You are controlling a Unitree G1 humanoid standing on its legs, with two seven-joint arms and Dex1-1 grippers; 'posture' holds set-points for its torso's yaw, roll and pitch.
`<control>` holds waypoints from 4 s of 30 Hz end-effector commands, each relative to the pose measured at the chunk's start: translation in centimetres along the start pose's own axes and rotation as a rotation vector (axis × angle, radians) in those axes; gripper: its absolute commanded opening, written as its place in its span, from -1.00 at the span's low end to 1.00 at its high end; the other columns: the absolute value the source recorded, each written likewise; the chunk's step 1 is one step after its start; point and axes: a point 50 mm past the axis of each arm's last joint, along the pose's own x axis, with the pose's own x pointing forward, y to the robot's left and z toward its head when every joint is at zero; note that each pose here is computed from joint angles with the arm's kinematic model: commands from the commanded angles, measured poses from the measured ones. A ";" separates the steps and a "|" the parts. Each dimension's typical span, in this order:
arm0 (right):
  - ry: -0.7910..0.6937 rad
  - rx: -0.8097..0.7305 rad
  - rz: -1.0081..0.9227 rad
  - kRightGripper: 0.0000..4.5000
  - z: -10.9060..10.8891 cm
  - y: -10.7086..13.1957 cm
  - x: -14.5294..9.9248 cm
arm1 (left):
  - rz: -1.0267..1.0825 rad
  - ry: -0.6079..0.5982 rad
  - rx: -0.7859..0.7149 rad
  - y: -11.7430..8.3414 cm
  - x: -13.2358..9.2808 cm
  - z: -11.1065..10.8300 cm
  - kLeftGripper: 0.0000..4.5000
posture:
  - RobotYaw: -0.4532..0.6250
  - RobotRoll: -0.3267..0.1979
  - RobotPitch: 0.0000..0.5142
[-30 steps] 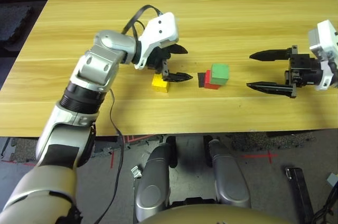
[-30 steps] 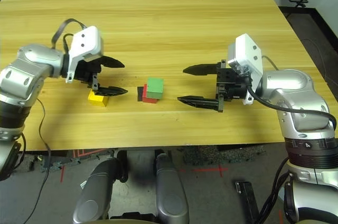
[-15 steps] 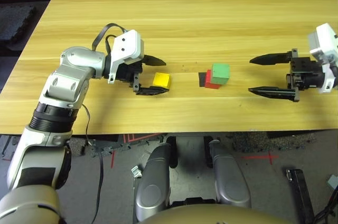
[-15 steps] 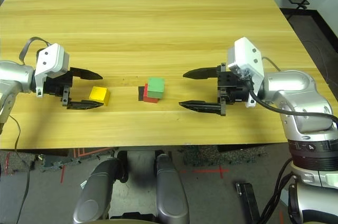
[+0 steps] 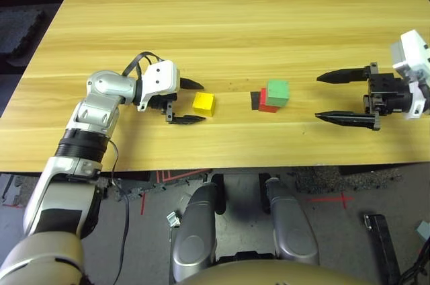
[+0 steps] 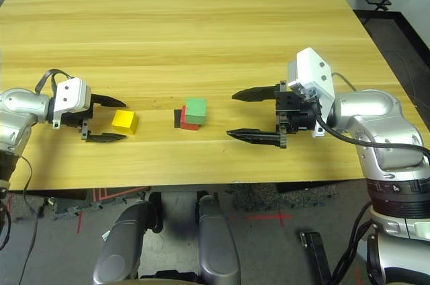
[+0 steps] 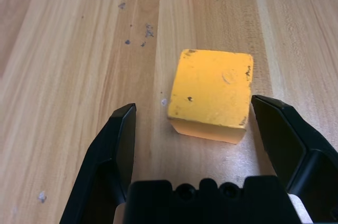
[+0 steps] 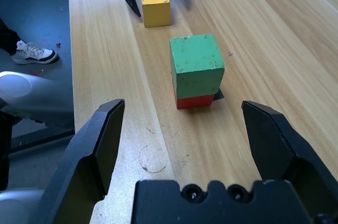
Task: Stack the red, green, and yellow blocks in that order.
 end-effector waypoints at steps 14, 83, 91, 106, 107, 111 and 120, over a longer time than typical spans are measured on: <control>0.008 -0.002 0.013 1.00 -0.6 -0.2 0.6 | 0.003 -0.011 -0.099 0.1 0.7 -0.6 0.43 | 0.26 0.50 0.12; 0.041 0.014 -0.042 1.00 -0.9 0.7 -1.6 | -0.166 -0.174 -0.045 0.2 7.8 14.8 -0.13 | 0.16 0.64 0.07; 0.032 0.013 -0.037 1.00 -0.9 0.6 -1.2 | -0.203 -0.158 -0.024 -0.4 8.7 14.8 -0.13 | 0.17 0.66 0.09; 0.016 0.019 -0.033 1.00 -1.0 0.8 -0.8 | -0.199 -0.146 -0.028 0.5 9.8 14.3 -0.13 | 0.16 0.67 0.10; 0.015 0.020 -0.032 1.00 -1.0 0.9 -0.8 | -0.199 -0.148 -0.025 0.5 9.8 14.3 -0.13 | 0.17 0.67 0.10; 0.011 0.019 -0.029 1.00 -1.1 0.8 -0.7 | -0.207 -0.152 -0.017 0.6 9.9 14.5 -0.13 | 0.17 0.68 0.10; 0.006 0.016 -0.030 1.00 -1.1 0.7 -0.5 | -0.227 -0.146 -0.012 0.4 9.8 14.5 -0.13 | 0.17 0.69 0.10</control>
